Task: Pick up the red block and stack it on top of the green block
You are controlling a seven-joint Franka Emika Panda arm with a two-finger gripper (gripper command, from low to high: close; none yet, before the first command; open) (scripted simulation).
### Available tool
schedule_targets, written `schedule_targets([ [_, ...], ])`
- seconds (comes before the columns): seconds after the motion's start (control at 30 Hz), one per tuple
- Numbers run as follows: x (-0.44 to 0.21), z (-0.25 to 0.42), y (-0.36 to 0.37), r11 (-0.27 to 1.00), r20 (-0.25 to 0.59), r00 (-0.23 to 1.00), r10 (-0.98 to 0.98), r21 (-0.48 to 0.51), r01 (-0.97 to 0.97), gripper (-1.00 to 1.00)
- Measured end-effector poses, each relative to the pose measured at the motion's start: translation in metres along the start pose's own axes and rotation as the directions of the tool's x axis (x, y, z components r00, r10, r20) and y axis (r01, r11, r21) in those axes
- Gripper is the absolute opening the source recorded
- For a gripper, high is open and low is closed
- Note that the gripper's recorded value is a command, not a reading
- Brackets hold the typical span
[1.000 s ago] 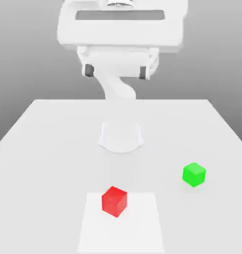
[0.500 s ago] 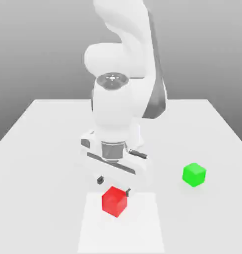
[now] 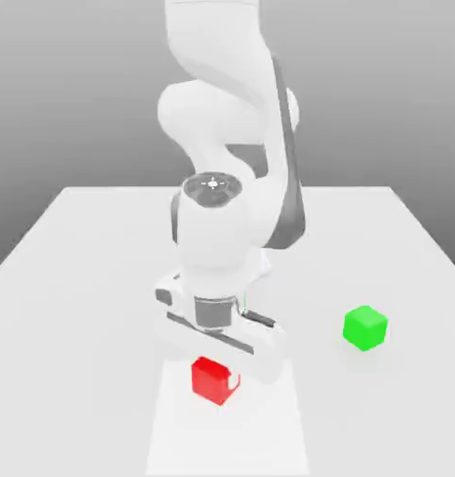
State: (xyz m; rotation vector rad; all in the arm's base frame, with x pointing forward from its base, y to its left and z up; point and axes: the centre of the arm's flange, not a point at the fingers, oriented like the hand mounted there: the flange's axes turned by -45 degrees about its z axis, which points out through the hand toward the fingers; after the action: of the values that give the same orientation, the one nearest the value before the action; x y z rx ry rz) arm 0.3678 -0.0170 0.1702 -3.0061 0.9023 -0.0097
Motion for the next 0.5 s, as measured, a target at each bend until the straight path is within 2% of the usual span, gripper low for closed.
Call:
schedule_targets([
  [0.2, -0.005, -0.037, -0.002, 1.0, 0.003, 1.0, -0.015, -0.003, 0.015, -1.0],
  [0.37, -0.069, -0.06, -0.068, 0.962, 0.003, 0.962, -0.274, 0.0, 0.274, -1.0],
  [0.5, -0.138, -0.072, -0.109, 0.871, 0.004, 0.871, -0.492, 0.002, 0.492, -1.0],
])
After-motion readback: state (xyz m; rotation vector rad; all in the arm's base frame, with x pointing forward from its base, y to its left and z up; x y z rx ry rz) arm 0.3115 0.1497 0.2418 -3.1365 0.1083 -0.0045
